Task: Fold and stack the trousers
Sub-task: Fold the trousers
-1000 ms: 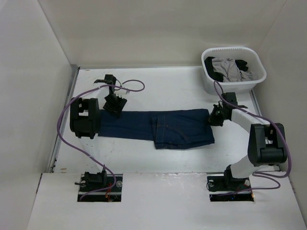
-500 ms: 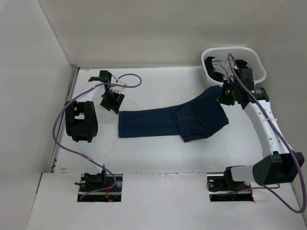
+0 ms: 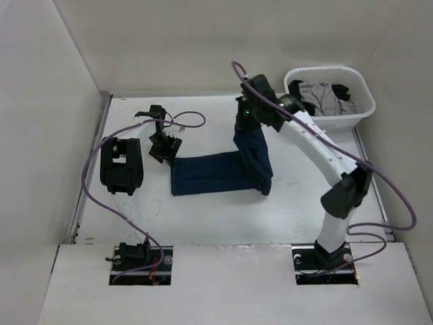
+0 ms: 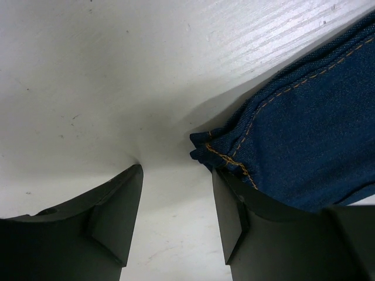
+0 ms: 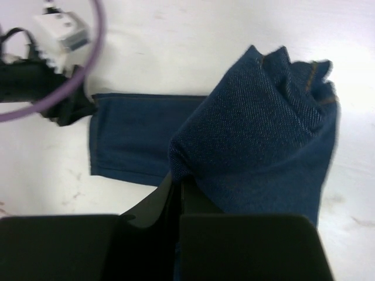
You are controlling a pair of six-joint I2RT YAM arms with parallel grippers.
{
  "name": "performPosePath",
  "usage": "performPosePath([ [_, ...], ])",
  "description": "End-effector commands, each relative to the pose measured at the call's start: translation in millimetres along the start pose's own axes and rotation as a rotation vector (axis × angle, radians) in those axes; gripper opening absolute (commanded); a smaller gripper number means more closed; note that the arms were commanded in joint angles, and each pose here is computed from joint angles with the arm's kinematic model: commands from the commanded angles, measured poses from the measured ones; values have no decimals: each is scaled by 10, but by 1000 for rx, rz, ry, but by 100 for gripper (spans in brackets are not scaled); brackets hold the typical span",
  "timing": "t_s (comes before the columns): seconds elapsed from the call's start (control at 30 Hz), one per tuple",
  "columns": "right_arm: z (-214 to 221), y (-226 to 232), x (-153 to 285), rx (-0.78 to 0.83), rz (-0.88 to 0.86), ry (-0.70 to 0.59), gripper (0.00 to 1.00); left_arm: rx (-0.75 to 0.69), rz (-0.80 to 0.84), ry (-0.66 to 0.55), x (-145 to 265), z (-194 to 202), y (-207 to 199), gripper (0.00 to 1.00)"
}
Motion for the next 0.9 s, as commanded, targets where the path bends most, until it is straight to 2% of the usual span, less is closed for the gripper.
performPosePath([
  [0.0,-240,605,-40,-2,-100,-96,0,39,52,-1,-201,53,-1,49],
  [0.07,-162,898,-183,24,-140,-79,0,50,57,0,-214,83,38,49],
  [0.3,411,1503,-659,75,-244,41,0,107,79,-15,-226,120,206,49],
  [0.47,682,1903,-941,102,-345,53,0,126,78,-15,-248,129,297,49],
  [0.6,760,2098,-1042,77,-390,39,5,131,79,-11,-263,138,323,49],
  [0.63,778,2148,-1057,76,-406,32,17,132,78,-14,-257,130,332,49],
  [0.67,801,2215,-1057,86,-431,20,38,134,77,-14,-258,129,339,49],
  [0.7,806,2282,-1026,98,-464,10,52,136,76,-18,-250,119,355,49],
  [0.77,796,2490,-818,159,-604,-13,77,143,71,-28,-217,99,397,49],
  [0.8,742,2562,-655,185,-671,-38,95,148,62,-39,-177,80,443,49],
  [0.83,682,2588,-481,207,-718,-73,100,155,48,-56,-116,54,497,49],
  [0.87,621,2559,-319,218,-740,-115,100,162,36,-78,-28,21,559,49],
])
Point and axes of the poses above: each gripper's point midway between its finger pads, its own x axis back along the fingers, its own y axis along the line the jaws close on, z = x × y, the point moved 2 cm from there along x, back along the fingers, and after that the axes turned 2 degrees about x, right-handed, at the moved point
